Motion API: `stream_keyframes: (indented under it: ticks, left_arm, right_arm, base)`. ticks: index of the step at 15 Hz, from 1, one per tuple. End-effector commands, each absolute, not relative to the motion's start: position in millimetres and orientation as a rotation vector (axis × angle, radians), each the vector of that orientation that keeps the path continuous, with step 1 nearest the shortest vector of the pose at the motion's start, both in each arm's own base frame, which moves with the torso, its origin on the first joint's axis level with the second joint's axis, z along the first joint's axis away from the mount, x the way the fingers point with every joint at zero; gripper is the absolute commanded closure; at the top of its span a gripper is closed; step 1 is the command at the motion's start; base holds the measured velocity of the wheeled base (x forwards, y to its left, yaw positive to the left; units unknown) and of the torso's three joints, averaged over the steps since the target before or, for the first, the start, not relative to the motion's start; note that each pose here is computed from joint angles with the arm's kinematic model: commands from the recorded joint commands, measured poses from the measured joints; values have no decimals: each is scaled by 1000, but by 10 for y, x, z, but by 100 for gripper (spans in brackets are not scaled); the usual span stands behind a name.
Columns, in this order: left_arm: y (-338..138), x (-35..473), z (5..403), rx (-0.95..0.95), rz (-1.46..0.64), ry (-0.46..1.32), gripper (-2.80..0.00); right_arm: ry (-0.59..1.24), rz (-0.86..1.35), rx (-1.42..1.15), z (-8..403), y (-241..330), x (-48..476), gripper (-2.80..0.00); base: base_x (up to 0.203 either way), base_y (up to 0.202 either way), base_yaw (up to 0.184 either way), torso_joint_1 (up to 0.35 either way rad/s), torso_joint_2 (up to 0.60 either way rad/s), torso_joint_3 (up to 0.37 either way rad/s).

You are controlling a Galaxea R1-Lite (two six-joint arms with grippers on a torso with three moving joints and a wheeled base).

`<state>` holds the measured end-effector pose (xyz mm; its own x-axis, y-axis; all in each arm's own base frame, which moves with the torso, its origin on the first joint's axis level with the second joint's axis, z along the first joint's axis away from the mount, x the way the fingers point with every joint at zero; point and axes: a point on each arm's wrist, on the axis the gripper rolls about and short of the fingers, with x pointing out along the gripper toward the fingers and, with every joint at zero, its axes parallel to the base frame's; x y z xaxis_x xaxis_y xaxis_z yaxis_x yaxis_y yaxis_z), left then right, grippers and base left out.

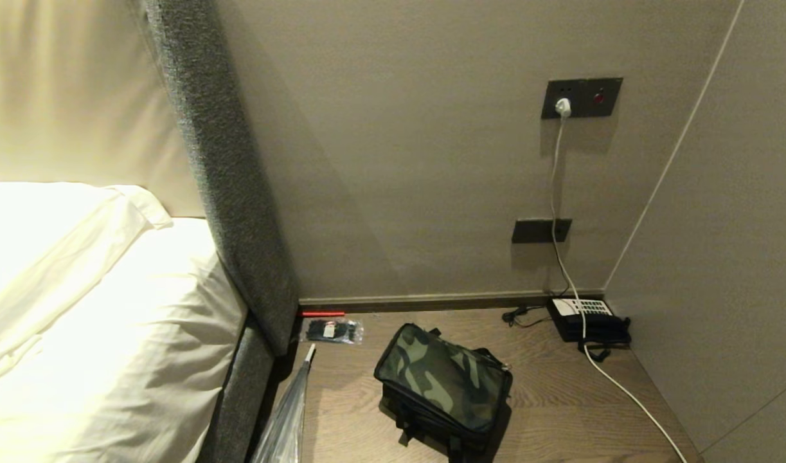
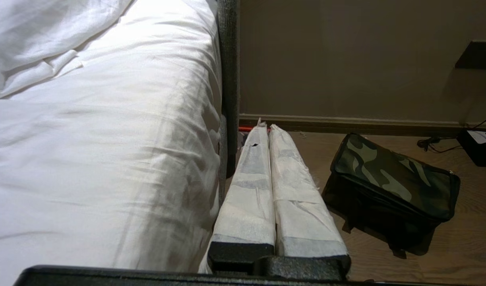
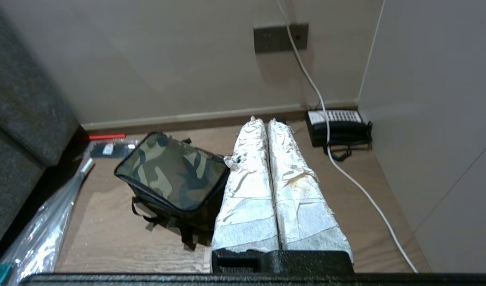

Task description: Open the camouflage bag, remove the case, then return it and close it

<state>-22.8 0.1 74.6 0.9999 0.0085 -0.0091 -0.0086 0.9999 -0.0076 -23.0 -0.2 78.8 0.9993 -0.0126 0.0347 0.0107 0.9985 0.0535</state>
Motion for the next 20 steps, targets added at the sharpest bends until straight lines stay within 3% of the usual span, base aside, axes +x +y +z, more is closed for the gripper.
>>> stream_keyframes:
  ticks: [1, 20]
  left_arm:
    - [0, -229, 750, 0, 8, 8, 0]
    - [1, -229, 747, 0, 9, 9, 0]
  right_arm:
    - [-40, -11, 54, 747, -2, -233, 0]
    - [-40, -11, 55, 747, -2, -233, 0]
  base:
    - [0, 0, 0, 2, -2, 197]
    - [0, 0, 0, 0, 1, 18]
